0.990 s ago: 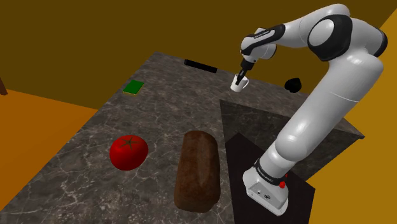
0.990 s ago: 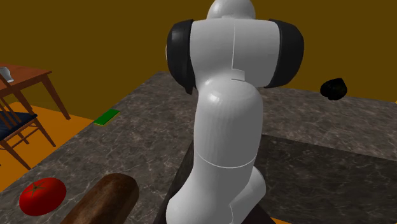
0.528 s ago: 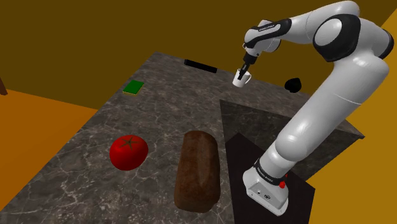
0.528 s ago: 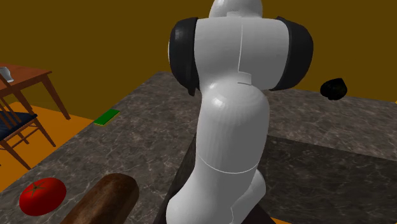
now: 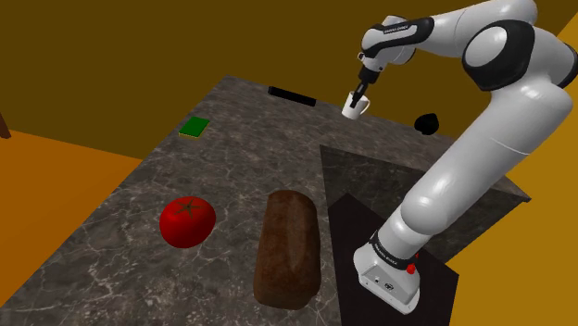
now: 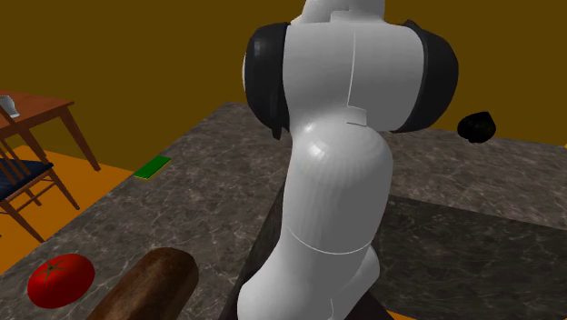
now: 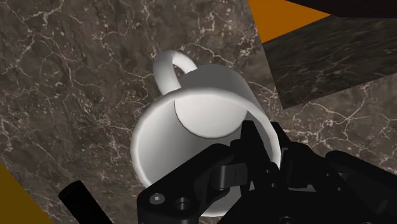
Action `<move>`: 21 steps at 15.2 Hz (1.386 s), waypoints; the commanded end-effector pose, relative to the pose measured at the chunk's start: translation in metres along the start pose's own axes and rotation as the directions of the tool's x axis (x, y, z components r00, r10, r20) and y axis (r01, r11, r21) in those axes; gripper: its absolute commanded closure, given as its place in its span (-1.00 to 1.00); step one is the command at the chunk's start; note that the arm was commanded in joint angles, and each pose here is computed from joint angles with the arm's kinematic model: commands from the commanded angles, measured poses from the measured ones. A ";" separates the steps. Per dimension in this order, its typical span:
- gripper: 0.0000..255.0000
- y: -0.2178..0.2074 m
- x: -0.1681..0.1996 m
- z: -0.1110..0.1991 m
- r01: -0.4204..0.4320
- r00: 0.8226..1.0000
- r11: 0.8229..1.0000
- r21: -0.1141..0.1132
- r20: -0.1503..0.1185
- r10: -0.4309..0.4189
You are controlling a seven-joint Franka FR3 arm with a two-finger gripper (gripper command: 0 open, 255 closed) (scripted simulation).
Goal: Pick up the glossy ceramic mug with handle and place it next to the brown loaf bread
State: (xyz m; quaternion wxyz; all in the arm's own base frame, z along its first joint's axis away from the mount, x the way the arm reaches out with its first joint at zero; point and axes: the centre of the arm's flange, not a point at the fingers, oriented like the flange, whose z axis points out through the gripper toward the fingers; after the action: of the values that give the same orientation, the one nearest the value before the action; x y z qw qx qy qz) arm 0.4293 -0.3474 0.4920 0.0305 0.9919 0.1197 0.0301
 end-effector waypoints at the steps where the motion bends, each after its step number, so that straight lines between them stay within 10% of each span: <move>1: 1.00 0.001 0.001 -0.011 0.000 1.000 1.000 0.000 0.000 0.000; 9: 1.00 0.004 0.003 -0.052 0.000 1.000 1.000 0.000 0.000 0.000; 21: 1.00 -0.153 -0.018 -0.064 0.000 1.000 1.000 0.000 0.000 0.000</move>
State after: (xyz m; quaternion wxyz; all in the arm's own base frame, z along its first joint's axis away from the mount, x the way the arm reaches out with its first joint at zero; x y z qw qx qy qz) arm 0.3779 -0.2136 0.5458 0.0295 0.9918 0.1206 0.0300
